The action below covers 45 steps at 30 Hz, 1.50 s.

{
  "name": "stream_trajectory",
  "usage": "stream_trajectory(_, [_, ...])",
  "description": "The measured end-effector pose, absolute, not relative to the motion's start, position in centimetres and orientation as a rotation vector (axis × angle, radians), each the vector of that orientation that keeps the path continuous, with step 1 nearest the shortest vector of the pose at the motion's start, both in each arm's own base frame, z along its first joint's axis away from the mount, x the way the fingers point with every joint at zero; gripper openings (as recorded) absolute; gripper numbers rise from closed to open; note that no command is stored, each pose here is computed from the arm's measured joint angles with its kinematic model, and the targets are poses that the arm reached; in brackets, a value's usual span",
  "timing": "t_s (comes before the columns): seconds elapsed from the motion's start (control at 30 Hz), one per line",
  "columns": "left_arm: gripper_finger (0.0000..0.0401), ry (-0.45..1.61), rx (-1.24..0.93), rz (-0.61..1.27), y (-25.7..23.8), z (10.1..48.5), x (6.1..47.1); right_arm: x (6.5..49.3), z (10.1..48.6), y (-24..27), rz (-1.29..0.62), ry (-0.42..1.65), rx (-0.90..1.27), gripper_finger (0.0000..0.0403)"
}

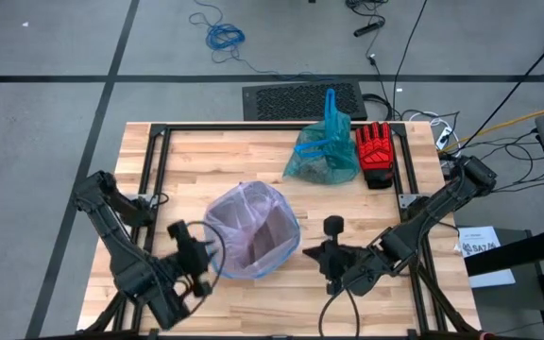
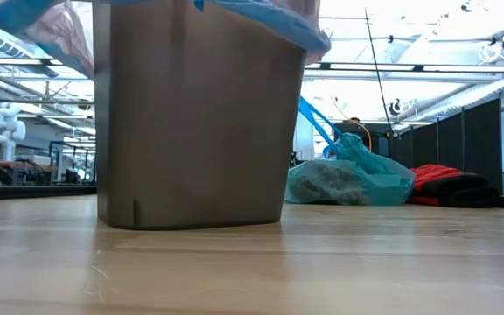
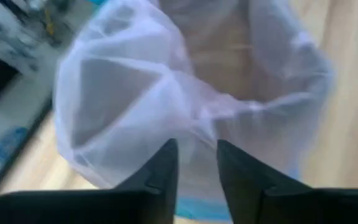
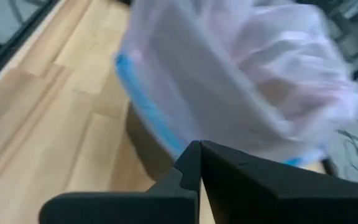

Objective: Place trash/remove bag and relplace
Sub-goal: Insert the pink trash bag into the black trash bin

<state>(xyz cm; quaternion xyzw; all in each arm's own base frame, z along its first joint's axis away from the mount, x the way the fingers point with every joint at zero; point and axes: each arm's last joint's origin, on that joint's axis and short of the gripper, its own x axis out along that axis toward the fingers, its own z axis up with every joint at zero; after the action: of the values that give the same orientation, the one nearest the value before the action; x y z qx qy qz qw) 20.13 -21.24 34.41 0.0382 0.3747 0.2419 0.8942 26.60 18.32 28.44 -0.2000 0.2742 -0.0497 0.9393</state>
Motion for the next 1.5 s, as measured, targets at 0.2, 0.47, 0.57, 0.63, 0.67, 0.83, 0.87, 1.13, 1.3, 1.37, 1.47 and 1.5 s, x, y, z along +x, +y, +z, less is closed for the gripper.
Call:
stream_trajectory(0.2, [0.0011, 0.727, 0.124, 0.632, -18.2, 33.3, 20.5, 25.1, 30.7, 16.6, -0.133, 0.541, -0.383, 0.0])
stream_trajectory(0.47, [0.0002, 0.683, 0.02, 0.805, -13.2, 31.7, 19.3, 25.2, 31.2, 13.7, -0.208, 0.602, -0.398, 0.0])
stream_trajectory(0.57, [0.0001, 0.62, -0.037, 0.821, -12.1, 32.0, 17.9, 25.5, 31.1, 12.9, -0.223, 0.62, -0.408, 0.0])
stream_trajectory(0.63, [0.0001, 0.583, -0.06, 0.8, -11.9, 32.5, 17.1, 25.9, 31.2, 12.5, -0.225, 0.621, -0.406, 0.0])
stream_trajectory(0.67, [0.0001, 0.554, -0.065, 0.789, -12.0, 32.8, 16.8, 26.1, 31.2, 12.2, -0.224, 0.62, -0.407, 0.0])
stream_trajectory(0.83, [0.0001, 0.478, -0.073, 0.772, -11.8, 33.4, 16.0, 27.4, 31.1, 10.5, -0.196, 0.604, -0.406, 0.0])
stream_trajectory(0.87, [0.0001, 0.476, -0.075, 0.775, -11.8, 33.1, 15.9, 27.6, 30.9, 10.0, -0.178, 0.605, -0.41, 0.0])
stream_trajectory(1.13, [0.0, 0.464, -0.129, 0.874, -11.3, 26.9, 14.6, 27.4, 28.5, 4.4, -0.03, 0.446, -0.28, 0.0])
stream_trajectory(1.3, [0.0, 0.35, -0.208, 0.846, -11.5, 24.2, 13.2, 27.4, 27.8, 2.6, 0.058, 0.267, -0.217, 0.0])
stream_trajectory(1.37, [0.0, 0.299, -0.228, 0.82, -11.7, 23.3, 13.1, 27.9, 27.4, 2.1, 0.08, 0.244, -0.206, 0.0])
stream_trajectory(1.47, [0.0, 0.275, -0.24, 0.807, -11.6, 22.1, 13.0, 29.0, 26.4, 1.6, 0.084, 0.246, -0.184, 0.0])
stream_trajectory(1.5, [0.0, 0.26, -0.252, 0.801, -11.6, 21.8, 13.0, 29.4, 26.0, 1.5, 0.085, 0.25, -0.178, 0.0])
